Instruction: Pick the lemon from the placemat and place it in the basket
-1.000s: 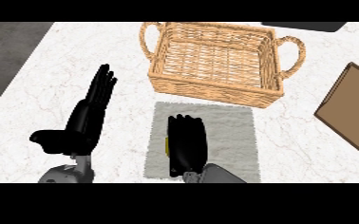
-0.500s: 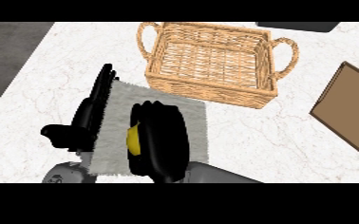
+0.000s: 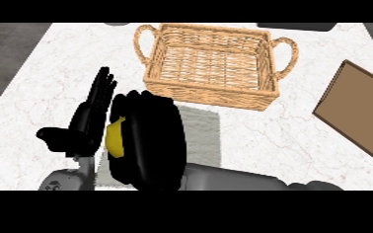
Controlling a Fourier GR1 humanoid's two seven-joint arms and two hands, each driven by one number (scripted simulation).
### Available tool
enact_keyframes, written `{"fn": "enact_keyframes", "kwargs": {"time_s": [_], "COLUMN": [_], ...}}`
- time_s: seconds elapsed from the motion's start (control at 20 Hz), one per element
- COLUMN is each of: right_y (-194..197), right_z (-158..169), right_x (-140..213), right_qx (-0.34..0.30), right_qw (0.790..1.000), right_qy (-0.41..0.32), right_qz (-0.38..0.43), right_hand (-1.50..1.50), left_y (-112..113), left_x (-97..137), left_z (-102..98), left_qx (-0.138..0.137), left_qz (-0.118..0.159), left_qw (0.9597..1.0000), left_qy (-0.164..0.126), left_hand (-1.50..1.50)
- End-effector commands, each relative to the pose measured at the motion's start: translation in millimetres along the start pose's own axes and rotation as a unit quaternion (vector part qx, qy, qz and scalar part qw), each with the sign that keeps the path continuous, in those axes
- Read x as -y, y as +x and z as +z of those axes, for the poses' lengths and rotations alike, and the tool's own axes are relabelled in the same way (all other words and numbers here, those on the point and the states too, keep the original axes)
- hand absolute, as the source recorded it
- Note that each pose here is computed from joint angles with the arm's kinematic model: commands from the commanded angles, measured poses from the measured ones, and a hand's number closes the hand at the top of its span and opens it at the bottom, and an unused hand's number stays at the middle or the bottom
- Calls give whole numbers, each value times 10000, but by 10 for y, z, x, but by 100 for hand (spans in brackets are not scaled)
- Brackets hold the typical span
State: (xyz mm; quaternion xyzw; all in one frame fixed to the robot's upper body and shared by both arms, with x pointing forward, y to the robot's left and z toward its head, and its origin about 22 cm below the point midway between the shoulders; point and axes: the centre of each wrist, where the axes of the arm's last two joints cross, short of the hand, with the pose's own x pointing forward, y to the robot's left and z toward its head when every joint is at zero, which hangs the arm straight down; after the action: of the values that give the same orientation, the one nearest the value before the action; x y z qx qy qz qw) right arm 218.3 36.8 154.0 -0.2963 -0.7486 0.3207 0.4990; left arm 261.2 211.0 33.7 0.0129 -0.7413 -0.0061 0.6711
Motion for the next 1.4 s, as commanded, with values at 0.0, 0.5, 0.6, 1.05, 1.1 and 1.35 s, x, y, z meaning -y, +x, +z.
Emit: {"fn": "enact_keyframes", "kwargs": {"time_s": [0.0,0.5,0.6,1.05,1.1,1.35], "right_y": [208,259,176,-134,-118,-329], "right_z": [-158,-512,-367,-659,-536,-720], "right_x": [157,164,10,66,5,20], "right_qx": [-1186,-1574,-1525,-1750,-1777,-1889], "right_qw": [9926,9836,9852,9803,9796,9764], "right_qy": [-179,-543,-531,-603,-591,-369], "right_qz": [-204,697,574,683,726,980], "right_hand": [150,150,150,150,150,150], "left_y": [-19,-3,-22,-19,71,-58], "left_x": [-101,-229,-205,-235,-195,-274], "left_z": [23,85,77,207,112,248], "left_qx": [-47,-34,-70,-28,44,-70], "left_qz": [21,-24,18,-56,0,13], "left_qw": [9999,9996,9998,9993,9996,9992], "left_qy": [144,273,196,370,295,400], "left_hand": [0,0,0,0,0,0]}}
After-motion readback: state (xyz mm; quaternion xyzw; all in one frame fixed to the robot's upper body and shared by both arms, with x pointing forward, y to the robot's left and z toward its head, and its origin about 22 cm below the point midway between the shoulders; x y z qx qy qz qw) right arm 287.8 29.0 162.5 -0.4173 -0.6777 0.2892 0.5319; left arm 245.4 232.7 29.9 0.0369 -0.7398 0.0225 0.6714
